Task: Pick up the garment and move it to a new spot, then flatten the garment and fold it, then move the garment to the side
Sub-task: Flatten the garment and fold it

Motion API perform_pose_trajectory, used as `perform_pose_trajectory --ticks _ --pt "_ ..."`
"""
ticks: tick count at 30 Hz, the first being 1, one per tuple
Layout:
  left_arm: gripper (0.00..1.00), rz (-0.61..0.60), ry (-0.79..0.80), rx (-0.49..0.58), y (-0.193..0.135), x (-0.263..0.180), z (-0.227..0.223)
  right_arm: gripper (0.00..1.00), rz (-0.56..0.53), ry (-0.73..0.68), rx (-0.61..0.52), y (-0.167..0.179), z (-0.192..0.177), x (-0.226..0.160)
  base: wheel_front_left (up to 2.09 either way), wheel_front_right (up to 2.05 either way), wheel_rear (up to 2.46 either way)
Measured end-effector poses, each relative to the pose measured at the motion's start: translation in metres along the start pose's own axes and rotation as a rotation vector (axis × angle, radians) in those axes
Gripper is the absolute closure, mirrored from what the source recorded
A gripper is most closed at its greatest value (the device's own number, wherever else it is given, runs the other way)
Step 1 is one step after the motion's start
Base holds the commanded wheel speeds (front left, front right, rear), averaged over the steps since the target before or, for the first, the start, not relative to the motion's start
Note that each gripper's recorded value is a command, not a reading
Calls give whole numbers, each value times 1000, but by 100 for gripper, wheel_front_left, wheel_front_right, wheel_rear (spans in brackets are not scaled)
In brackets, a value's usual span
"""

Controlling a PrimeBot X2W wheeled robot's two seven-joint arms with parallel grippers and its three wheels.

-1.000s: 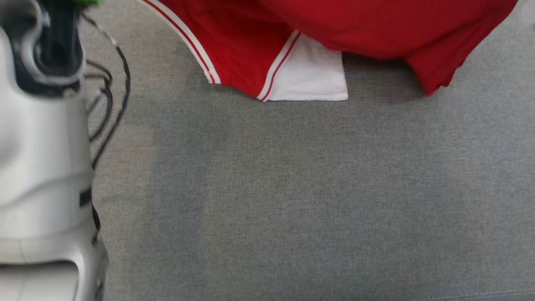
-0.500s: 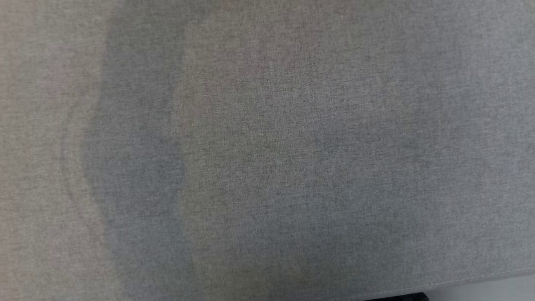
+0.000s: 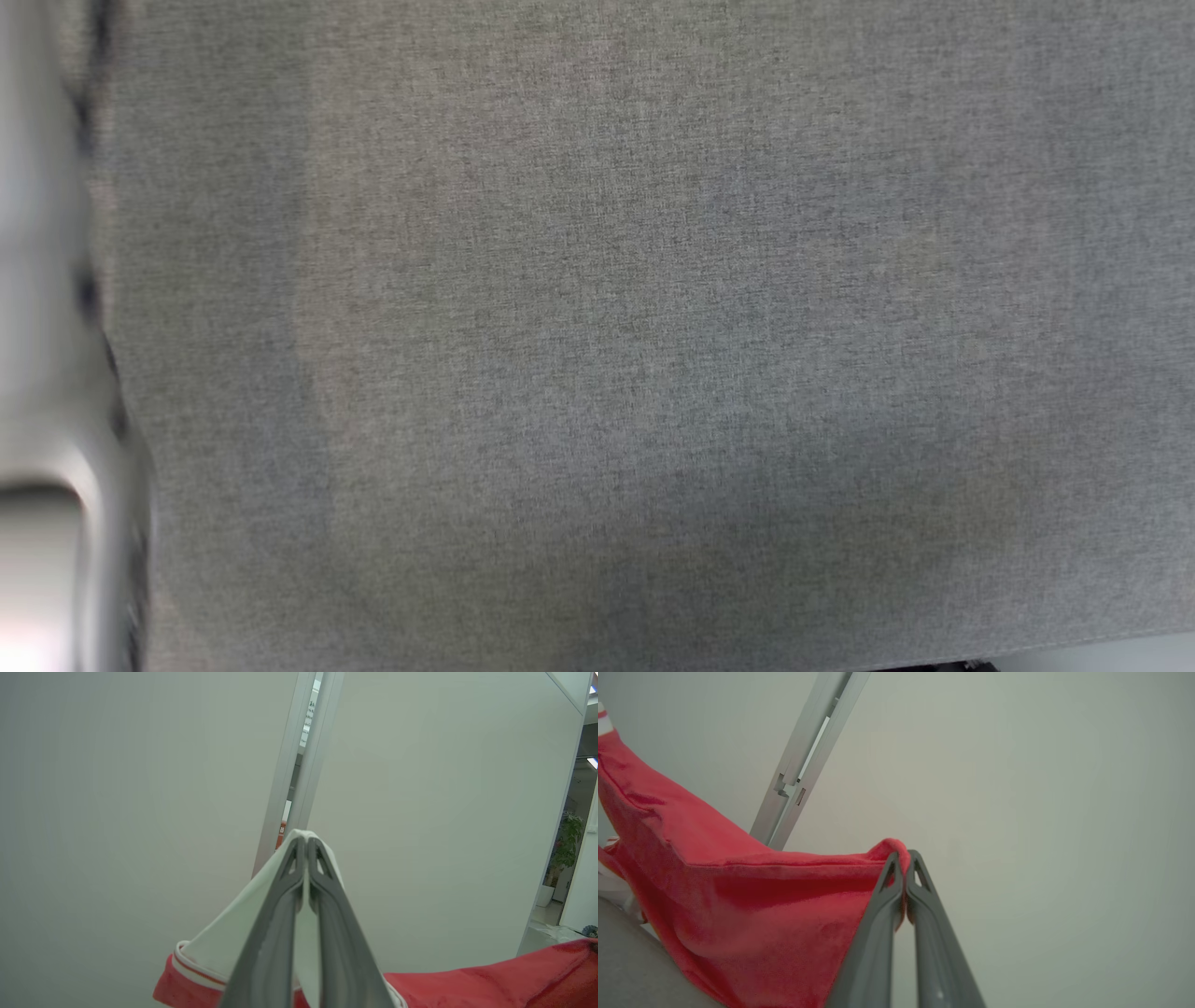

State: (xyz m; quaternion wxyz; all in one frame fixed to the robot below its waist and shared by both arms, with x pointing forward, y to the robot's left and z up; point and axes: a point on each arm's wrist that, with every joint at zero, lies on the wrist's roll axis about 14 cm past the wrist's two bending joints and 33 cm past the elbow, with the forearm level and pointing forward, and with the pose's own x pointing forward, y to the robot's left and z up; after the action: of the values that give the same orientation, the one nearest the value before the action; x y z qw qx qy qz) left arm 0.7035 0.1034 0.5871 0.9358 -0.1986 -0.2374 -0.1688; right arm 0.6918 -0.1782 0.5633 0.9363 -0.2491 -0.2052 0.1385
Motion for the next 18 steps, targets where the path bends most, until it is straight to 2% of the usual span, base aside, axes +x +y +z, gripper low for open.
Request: perform_pose_trajectory --ticks 3,4,9,13,18 --pt "100 48 145 -53 10 -64 -35 100 27 54 49 16 -13 -33 0 0 0" --pt "100 109 213 -91 19 -105 -42 100 37 84 109 28 -15 -54 0 0 0" --pt "100 258 348 -148 25 -202 -34 100 31 157 220 43 -5 -109 0 0 0" --pt "100 295 429 -204 0 -253 -21 100 -3 191 265 40 12 -146 0 0 0" --pt "100 327 500 -252 -31 -294 -2 100 -35 232 296 38 30 -188 0 0 0"
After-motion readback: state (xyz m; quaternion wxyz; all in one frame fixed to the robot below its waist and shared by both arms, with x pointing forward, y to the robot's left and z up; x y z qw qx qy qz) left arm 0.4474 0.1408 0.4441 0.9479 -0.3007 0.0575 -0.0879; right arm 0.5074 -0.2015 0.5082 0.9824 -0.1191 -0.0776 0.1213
